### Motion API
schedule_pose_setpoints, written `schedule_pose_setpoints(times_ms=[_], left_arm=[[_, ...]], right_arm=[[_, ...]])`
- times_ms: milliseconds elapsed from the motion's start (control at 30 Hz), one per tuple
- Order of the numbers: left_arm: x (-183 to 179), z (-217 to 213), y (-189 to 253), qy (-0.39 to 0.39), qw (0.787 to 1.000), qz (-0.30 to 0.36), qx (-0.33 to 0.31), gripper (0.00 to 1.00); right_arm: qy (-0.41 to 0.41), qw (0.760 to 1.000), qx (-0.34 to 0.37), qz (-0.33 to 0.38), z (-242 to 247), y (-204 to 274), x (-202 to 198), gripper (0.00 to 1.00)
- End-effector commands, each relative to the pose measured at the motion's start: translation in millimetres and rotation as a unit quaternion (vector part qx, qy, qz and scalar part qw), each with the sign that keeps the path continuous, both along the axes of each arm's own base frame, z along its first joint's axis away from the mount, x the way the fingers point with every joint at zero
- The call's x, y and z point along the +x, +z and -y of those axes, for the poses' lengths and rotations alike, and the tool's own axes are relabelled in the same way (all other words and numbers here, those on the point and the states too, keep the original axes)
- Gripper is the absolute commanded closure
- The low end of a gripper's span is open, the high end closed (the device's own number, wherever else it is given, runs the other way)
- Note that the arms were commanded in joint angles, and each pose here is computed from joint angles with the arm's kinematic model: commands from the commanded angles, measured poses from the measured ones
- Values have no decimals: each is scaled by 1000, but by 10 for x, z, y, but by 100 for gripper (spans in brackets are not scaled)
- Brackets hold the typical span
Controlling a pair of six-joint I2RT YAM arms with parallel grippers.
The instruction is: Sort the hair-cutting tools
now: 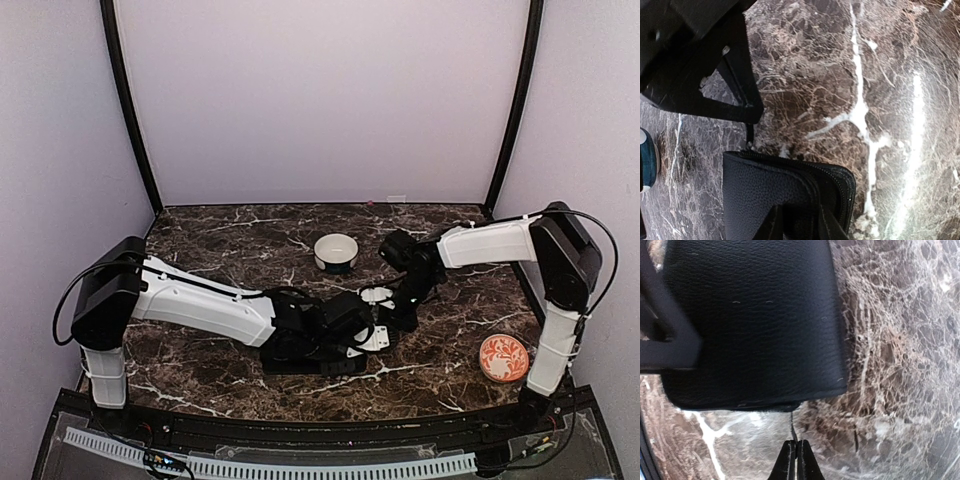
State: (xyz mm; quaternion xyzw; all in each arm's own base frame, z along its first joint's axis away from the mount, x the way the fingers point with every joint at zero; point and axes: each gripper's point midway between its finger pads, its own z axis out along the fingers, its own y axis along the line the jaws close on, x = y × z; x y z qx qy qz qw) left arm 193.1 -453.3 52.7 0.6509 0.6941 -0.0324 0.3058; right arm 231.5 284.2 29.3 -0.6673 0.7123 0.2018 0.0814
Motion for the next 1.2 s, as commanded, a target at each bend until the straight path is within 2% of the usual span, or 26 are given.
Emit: schedule_pose_setpoints(times_ms=[0,267,500,700,833,1033,1167], left_arm=[[211,-329,-324,56,997,12,54,79],[177,-352,-379,68,996,-5,50,76],[279,-406,-351,112,993,6,42,74],[353,-425,-260,148,989,18,22,65],[298,-455,-88,147,989,16,-7,60],[73,-628,171,119,992,-9,-40,55],[51,-775,188,119,993,-6,-27,53]], right_arm=[[7,999,20,-41,61,190,-246,100],[10,994,36,-104,48,163,-589,100],[41,983,62,-165,-27,311,-939,100],[56,972,81,-215,-70,384,-1088,100],[28,979,69,-190,-51,300,-905,100],[-51,988,66,-127,60,326,-211,100],[-70,993,50,-76,51,327,205,100]])
